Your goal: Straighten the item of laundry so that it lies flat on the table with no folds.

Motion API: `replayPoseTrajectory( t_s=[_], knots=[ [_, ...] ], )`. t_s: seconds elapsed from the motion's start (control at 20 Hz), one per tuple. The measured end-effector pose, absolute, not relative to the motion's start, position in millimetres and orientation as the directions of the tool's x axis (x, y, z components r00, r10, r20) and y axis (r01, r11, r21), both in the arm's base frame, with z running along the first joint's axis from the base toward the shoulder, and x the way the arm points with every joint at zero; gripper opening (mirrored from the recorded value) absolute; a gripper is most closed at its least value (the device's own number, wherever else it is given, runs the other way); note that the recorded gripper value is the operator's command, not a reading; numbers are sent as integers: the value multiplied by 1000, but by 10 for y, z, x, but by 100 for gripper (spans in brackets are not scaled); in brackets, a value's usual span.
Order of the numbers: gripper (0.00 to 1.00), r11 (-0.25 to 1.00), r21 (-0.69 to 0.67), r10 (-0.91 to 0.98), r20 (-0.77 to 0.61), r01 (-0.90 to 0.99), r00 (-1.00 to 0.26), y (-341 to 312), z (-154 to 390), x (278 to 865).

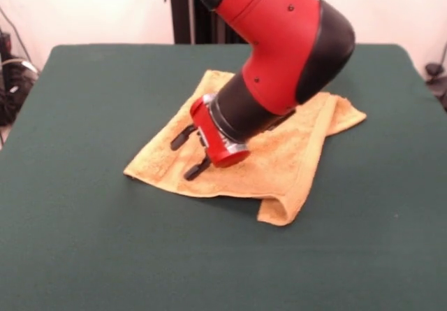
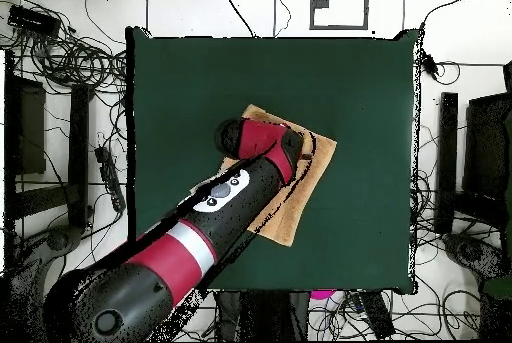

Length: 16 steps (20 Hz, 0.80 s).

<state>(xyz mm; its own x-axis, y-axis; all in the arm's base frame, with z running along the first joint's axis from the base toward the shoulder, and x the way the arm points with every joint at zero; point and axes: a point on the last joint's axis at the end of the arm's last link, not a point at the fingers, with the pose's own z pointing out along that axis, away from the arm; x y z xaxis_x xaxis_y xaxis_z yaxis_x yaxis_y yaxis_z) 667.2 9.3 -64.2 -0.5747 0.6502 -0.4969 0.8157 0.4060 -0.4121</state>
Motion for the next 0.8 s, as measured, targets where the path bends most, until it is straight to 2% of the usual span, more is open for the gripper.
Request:
replayPoseTrajectory(
  t_s=[0.8],
  knots=[
    [100,385,-455,617,-520,803,-591,-423,-647,6603]
  ],
)
